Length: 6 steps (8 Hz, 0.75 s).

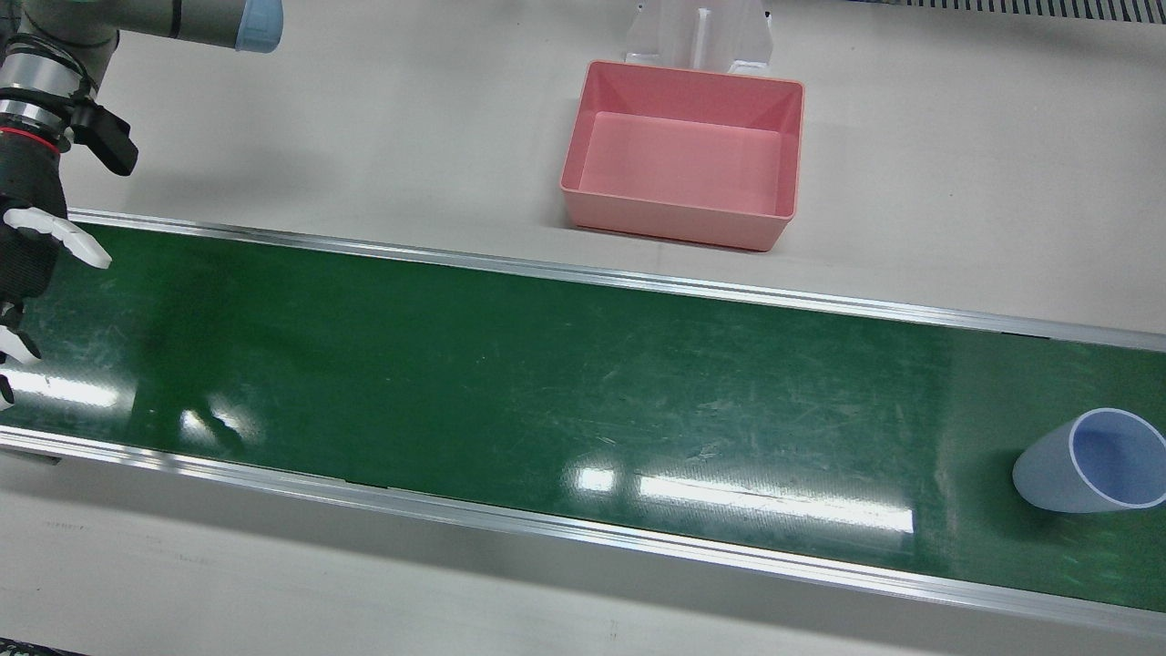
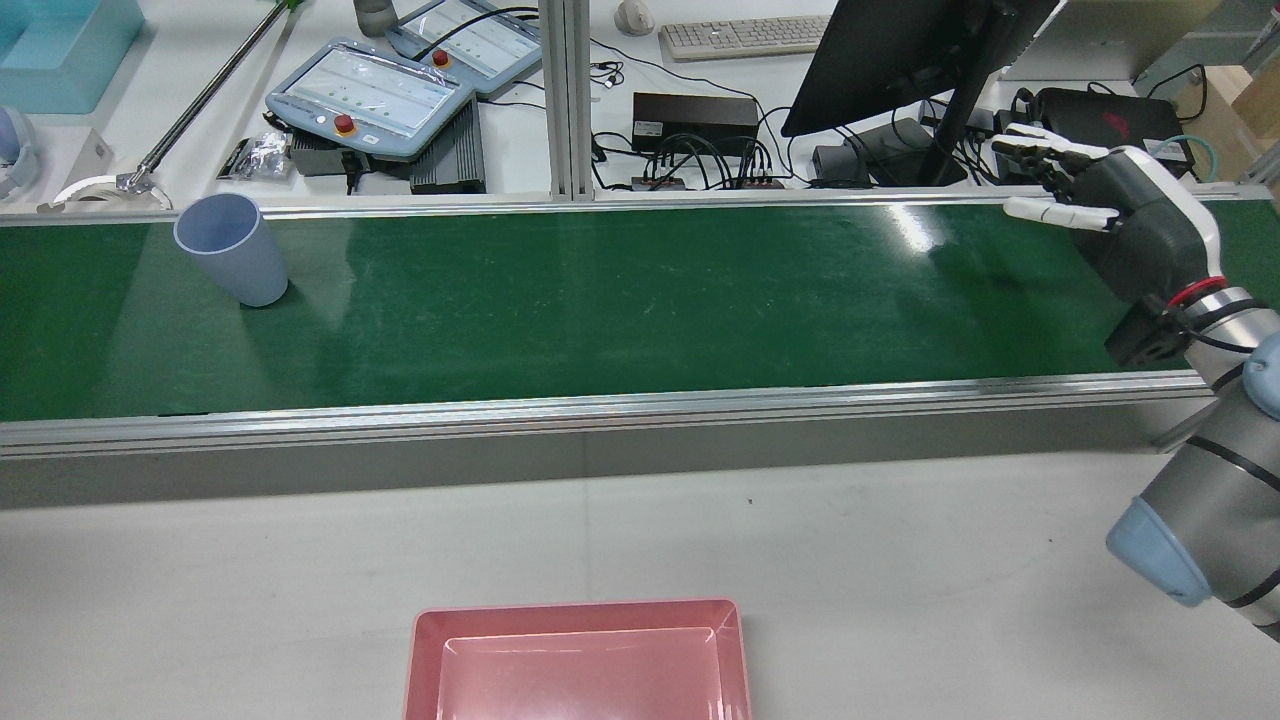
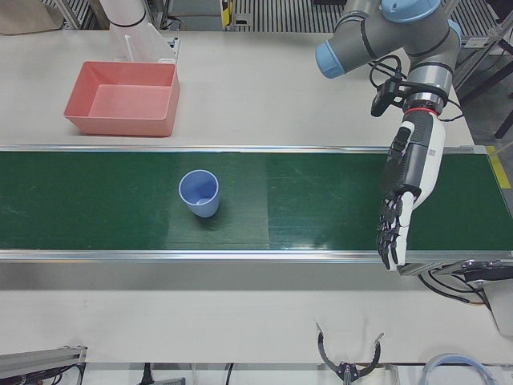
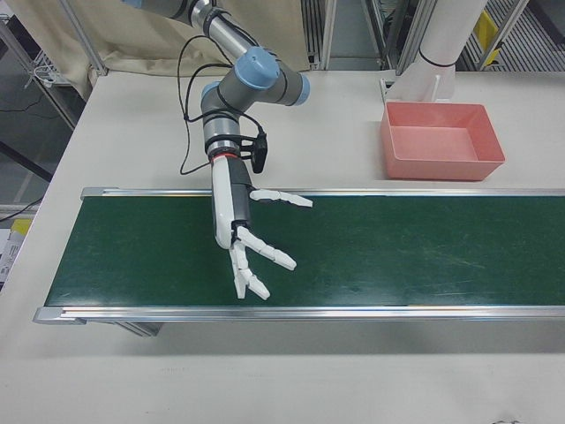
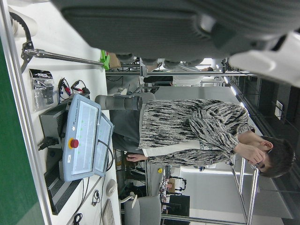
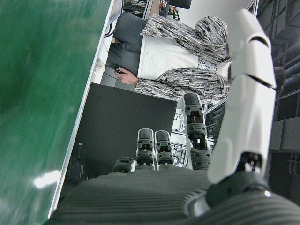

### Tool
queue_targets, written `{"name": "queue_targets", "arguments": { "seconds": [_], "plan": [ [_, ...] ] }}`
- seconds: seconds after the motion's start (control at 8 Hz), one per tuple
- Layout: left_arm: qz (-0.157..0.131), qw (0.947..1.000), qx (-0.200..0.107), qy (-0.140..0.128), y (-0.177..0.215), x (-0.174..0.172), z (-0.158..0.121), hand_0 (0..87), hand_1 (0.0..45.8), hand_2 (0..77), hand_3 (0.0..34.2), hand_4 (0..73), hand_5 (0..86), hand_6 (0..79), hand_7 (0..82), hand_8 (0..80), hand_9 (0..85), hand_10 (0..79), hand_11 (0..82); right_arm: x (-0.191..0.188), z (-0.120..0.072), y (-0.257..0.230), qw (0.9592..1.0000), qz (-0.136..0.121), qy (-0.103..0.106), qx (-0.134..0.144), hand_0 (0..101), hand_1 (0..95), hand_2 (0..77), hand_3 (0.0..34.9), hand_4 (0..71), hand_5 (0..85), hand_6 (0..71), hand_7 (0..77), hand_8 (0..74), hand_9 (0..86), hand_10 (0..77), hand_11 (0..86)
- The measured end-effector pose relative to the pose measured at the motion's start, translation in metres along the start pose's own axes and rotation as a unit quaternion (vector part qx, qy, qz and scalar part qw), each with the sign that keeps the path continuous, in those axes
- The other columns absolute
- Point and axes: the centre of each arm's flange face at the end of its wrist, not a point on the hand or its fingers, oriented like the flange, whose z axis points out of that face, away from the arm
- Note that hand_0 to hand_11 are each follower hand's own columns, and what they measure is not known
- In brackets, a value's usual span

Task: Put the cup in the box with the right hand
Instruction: 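Reach the right hand over the conveyor toward the approaching blue cup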

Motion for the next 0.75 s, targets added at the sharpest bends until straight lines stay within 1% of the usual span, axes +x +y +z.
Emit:
{"name": "queue_targets", "arguments": {
  "seconds": [0.12,0.25,0.38,0.5,0.62,0.75],
  "plan": [
    [0.000,1.0000,0.000,0.000,0.000,0.000,0.000,0.0,0.5,1.1,0.0,1.1,0.5,0.5,0.5,0.0,0.0,0.0,0.0,0.015,0.013,0.008,1.0000,0.001,0.003,-0.005,54,10.9,10.9,0.0,24.0,6.5,6.5,21.3,10.4,19.1,2.2,5.4],
    [0.000,1.0000,0.000,0.000,0.000,0.000,0.000,0.0,0.5,1.1,0.0,1.1,0.5,0.5,0.5,0.0,0.0,0.0,0.0,0.025,0.020,0.013,1.0000,0.001,-0.001,-0.006,54,10.9,10.9,0.0,24.0,6.5,6.5,21.3,10.4,19.1,3.3,5.4],
    [0.000,1.0000,0.000,0.000,0.001,0.000,0.000,0.0,0.5,1.1,0.0,1.1,0.5,0.5,0.5,0.0,0.0,0.0,0.0,0.030,0.026,0.017,0.9999,0.001,-0.005,-0.009,54,15.3,1.6,0.0,26.2,6.5,6.5,21.3,10.4,19.1,3.3,7.1],
    [0.000,1.0000,0.000,0.000,0.001,0.000,0.000,0.0,0.5,1.1,0.0,1.1,0.5,0.5,0.5,0.0,0.0,0.0,0.0,0.036,0.029,0.024,0.9999,0.001,-0.005,-0.014,53,18.0,1.6,0.0,20.7,6.5,6.5,21.3,10.4,19.1,3.3,7.1],
    [0.000,1.0000,0.000,0.000,0.000,0.000,0.001,0.0,0.5,1.1,0.0,1.1,0.5,0.5,0.5,0.0,0.0,0.0,0.0,0.044,0.031,0.030,0.9998,0.001,-0.001,-0.018,53,11.5,2.2,0.0,23.5,6.5,6.0,20.7,10.4,18.5,3.3,8.2],
    [0.000,1.0000,0.000,0.000,0.000,0.000,0.001,0.0,0.5,1.1,0.0,1.1,0.0,0.5,0.5,0.0,0.0,0.0,0.0,0.052,0.030,0.033,0.9998,-0.001,0.006,-0.021,53,11.5,2.2,0.0,23.5,6.5,6.0,20.7,10.4,18.5,4.4,8.2]
  ]
}}
